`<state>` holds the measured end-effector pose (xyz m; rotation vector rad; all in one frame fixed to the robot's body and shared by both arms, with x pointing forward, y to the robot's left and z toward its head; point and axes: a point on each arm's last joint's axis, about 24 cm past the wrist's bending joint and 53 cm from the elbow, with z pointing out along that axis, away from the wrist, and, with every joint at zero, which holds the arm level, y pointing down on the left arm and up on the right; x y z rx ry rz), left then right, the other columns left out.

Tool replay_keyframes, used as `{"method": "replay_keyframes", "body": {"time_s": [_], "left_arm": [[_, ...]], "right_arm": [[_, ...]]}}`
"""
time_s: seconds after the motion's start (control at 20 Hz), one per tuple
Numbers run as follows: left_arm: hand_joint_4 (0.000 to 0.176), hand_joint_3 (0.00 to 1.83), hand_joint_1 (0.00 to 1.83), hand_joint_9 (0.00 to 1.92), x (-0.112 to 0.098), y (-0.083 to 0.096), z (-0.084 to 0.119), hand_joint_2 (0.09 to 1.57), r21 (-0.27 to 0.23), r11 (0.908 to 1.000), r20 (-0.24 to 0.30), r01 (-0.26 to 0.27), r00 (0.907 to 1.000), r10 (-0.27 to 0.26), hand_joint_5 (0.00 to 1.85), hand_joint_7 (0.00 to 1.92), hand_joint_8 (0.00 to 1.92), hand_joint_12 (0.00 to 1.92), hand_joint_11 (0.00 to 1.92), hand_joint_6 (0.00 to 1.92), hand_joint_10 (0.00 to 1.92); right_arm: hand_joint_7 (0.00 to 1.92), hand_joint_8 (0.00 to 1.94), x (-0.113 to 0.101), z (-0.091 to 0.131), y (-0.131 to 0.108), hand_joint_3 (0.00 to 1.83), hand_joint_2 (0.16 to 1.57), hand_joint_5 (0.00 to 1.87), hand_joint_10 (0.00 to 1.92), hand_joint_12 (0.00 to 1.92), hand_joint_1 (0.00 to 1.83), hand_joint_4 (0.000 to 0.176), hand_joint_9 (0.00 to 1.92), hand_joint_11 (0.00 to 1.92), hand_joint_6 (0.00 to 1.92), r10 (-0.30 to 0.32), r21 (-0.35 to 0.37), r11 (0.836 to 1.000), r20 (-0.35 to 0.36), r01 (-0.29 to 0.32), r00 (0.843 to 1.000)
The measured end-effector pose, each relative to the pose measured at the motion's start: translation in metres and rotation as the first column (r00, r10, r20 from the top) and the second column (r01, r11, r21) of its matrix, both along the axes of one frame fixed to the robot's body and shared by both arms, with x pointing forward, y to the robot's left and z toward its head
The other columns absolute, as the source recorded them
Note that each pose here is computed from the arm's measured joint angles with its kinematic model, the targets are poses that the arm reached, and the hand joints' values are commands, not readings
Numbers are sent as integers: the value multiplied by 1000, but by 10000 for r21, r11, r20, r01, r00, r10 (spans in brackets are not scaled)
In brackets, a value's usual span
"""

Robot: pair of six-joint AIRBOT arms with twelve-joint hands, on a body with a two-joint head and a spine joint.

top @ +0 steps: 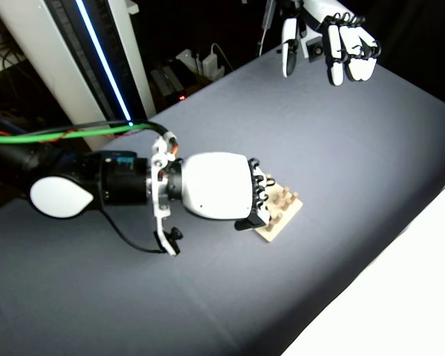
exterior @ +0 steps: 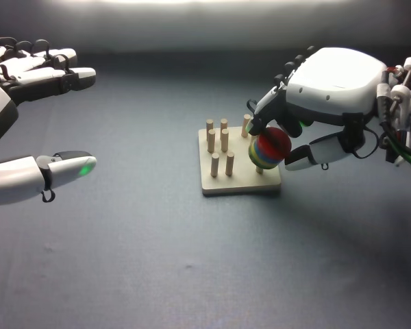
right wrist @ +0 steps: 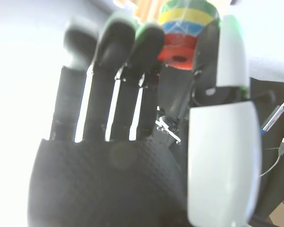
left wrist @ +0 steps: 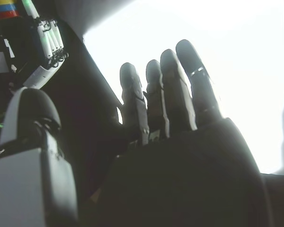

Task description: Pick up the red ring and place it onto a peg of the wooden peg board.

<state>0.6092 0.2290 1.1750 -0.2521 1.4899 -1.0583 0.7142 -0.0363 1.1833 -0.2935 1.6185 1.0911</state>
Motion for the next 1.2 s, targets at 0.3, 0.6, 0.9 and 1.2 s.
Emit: {"method": "replay_keyframes", "body": {"time_s": [0.3, 0.6, 0.9, 1.2], "left_arm": [[0, 1, 644, 249, 0, 0, -1, 1071, -1, 10000, -29, 11, 10000, -11, 490, 270, 0, 930, 0, 0, 3], [0, 1, 653, 235, 1, 0, -1, 1079, -19, 10000, -2, 21, 10000, -21, 485, 269, 3, 857, 0, 3, 2], [0, 0, 646, 242, 0, -1, -3, 1081, 3, 10000, -83, 43, 10000, -43, 483, 268, 3, 871, 0, 2, 7], [0, 0, 638, 251, 0, -3, -5, 1083, -38, 10000, -127, 86, 9999, -86, 486, 273, 3, 903, 0, 2, 6]], "right_arm": [[1122, 1021, 7, -3, -4, 0, 1039, 1308, 1201, 1656, 1296, 0, 1069, 914, 150, -203, -130, 9997, -46, 203, 9998], [1022, 1178, 6, -6, 4, 4, 1078, 1179, 1316, 1709, 1277, 0, 969, 813, 382, -123, -165, 9998, -97, 121, 9999], [1136, 986, 6, -5, 5, 0, 1039, 1229, 1299, 1665, 1296, 0, 1019, 873, 335, -118, -163, 9998, -97, 117, 9999], [1210, 820, 7, -5, 5, 0, 1017, 1252, 1064, 1509, 1297, 0, 1070, 864, 339, -125, -193, 9997, -90, 124, 9999]]}}
